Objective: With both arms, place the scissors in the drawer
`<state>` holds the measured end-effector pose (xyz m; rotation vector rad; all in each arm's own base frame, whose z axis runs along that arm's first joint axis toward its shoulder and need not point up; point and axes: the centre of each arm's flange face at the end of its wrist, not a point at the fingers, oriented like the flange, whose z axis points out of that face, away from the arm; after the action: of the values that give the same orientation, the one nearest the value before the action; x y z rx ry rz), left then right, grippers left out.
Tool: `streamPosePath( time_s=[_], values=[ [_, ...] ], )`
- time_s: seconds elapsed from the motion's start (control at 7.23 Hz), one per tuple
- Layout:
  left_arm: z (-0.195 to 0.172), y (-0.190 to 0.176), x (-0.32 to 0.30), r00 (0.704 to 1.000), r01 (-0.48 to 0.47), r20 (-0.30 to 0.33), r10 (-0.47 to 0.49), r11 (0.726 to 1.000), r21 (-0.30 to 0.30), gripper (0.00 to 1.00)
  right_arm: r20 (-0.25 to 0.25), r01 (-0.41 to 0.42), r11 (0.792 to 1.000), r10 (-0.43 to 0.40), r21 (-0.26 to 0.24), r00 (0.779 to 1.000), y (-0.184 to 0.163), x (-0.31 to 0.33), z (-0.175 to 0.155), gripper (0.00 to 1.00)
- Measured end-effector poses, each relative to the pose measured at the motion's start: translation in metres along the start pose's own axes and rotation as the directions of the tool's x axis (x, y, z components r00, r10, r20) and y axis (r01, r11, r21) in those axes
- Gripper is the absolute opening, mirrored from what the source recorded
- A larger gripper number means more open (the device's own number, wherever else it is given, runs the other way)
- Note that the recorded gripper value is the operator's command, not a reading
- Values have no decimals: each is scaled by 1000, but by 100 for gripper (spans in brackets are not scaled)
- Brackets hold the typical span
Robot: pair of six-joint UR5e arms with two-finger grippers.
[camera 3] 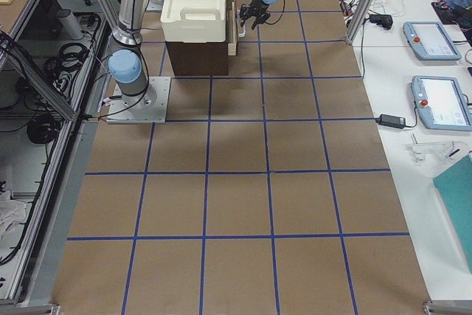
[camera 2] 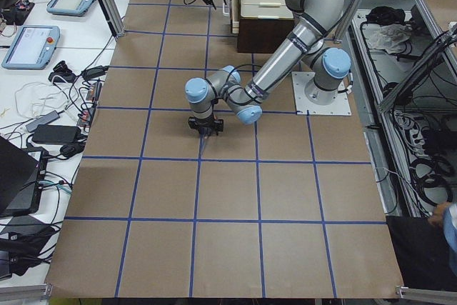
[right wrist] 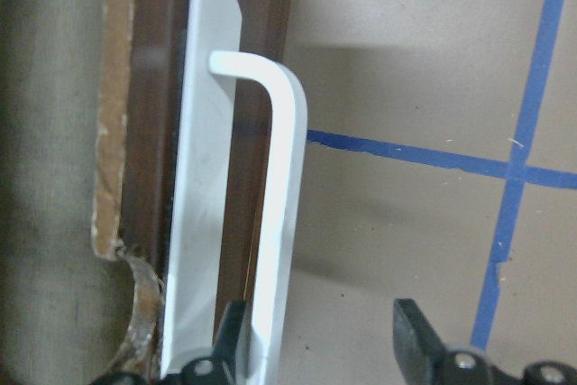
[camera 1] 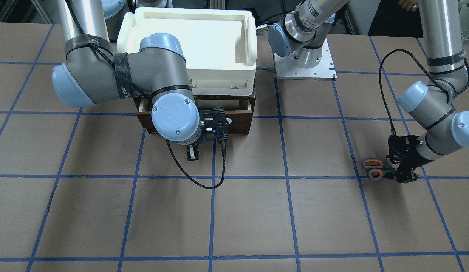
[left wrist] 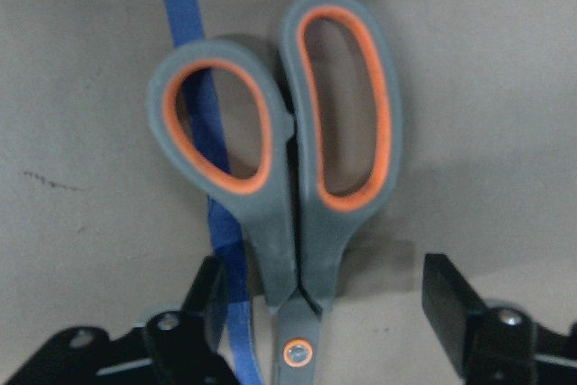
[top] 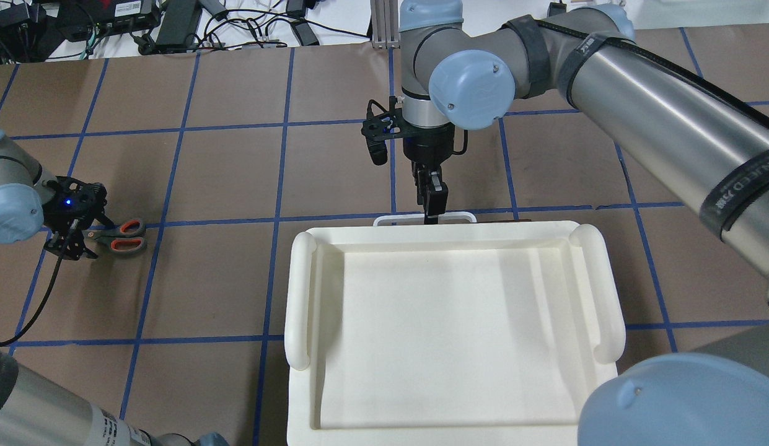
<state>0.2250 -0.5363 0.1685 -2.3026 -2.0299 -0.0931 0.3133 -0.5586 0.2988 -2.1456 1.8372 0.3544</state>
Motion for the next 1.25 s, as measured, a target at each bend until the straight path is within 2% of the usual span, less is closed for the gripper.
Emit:
streamPosePath(
  time_s=[0.14,0.28,0.69,1.25],
  values=[
    [0,0,0,1000,-11,1,11,1000,1,36,-12,1,1000,-1,2,1000,-1,8,-5,61],
    [0,0,0,1000,-22,2,22,1000,1,12,-21,1,1000,-1,3,1000,-1,15,-7,61],
    [-3,1,0,1000,-29,6,29,1000,-3,2,-48,7,1000,-7,6,999,1,27,-8,61],
    [-17,2,0,999,-32,25,32,999,-21,0,-72,16,1000,-15,9,997,1,45,-9,61]
  ],
)
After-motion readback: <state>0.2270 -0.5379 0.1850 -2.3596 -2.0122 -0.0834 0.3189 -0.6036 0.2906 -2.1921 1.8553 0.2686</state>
